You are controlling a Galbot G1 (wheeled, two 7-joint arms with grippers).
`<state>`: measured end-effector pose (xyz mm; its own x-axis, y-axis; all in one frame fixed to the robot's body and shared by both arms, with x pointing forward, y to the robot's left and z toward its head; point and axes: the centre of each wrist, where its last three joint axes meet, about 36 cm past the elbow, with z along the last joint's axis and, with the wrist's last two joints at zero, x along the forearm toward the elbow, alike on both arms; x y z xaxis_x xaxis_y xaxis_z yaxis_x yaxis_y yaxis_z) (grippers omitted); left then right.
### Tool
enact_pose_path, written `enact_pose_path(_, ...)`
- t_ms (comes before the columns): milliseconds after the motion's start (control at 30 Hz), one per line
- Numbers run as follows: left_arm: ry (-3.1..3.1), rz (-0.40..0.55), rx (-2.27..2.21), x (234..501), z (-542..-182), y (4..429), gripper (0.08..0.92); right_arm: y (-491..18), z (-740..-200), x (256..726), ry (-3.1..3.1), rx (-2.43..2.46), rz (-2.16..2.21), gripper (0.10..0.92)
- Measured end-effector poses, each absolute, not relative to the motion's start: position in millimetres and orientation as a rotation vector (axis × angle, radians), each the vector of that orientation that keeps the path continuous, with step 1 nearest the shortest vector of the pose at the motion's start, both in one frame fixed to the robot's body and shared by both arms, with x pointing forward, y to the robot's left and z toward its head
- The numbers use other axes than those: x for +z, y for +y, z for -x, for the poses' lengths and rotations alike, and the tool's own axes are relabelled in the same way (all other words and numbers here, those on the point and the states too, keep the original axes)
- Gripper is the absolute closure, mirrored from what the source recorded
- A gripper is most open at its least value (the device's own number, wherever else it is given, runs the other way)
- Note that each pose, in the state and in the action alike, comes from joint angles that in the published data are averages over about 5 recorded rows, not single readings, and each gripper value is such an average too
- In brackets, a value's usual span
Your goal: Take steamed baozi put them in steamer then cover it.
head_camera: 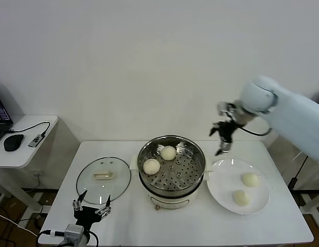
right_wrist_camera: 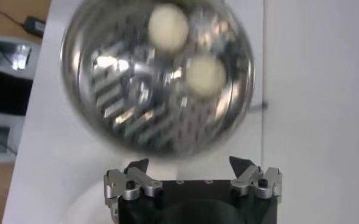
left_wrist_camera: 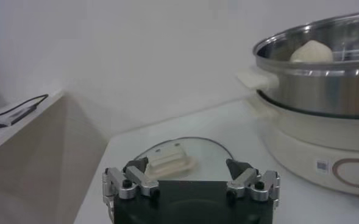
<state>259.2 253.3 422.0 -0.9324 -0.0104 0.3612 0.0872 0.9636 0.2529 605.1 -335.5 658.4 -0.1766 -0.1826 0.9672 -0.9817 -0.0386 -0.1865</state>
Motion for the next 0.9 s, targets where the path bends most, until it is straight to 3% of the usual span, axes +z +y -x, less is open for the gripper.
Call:
enact_pose_path(367,-2.735,0.051,-0.37,421.3,-253.4,252.3,0.177,-368.7,-580.3,593.6,-1.323,1.263,-1.271,0.2)
enact_pose_path(900,-2.704,0.043,-0.366,410.8,-257.5,254.0,0.177,-380.3,-575.4,539.0,-1.267,1.245,-1.25,0.2)
